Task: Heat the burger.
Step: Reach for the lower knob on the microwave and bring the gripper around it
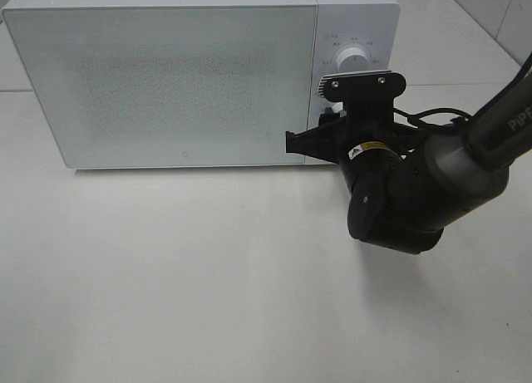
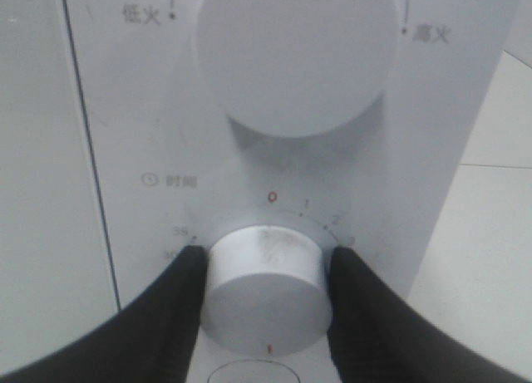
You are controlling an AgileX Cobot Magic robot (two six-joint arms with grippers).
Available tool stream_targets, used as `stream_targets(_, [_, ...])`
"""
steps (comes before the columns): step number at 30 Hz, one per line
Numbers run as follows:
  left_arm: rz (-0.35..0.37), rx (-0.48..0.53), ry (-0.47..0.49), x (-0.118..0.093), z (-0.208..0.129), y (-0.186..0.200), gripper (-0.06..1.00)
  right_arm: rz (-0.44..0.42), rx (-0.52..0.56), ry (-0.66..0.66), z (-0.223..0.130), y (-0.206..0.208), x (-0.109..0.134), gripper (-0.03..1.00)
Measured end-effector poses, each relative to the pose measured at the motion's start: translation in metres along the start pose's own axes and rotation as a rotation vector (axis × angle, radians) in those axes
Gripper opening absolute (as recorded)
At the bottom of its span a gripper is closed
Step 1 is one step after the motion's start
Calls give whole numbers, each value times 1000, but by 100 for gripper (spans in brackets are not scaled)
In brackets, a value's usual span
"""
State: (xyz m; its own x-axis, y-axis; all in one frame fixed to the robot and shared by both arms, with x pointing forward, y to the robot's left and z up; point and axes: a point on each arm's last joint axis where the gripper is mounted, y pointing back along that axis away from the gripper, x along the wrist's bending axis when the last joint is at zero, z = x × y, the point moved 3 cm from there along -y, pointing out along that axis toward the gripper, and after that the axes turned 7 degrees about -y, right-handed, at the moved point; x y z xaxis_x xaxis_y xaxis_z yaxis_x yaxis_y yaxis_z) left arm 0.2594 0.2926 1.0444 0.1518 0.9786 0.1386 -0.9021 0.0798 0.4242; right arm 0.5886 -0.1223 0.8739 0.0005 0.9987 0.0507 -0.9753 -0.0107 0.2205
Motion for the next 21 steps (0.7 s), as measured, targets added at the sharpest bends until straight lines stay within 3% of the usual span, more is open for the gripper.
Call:
stream_targets(6, [0,0,0,0,0,0,99,3,-1,-2,0,0,0,40])
stream_targets(12, [0,0,0,0,0,0,99,18,-2,-104,0,0,2,40])
stream_targets(18, [0,0,0,0,0,0,99,48,2,-334,-1,1,2,40])
stream_targets(19, [0,0,0,0,0,0,99,56,4,-452,-1,1,2,41])
stream_targets(21, [0,0,0,0,0,0,99,60,6,-522,-1,1,2,41])
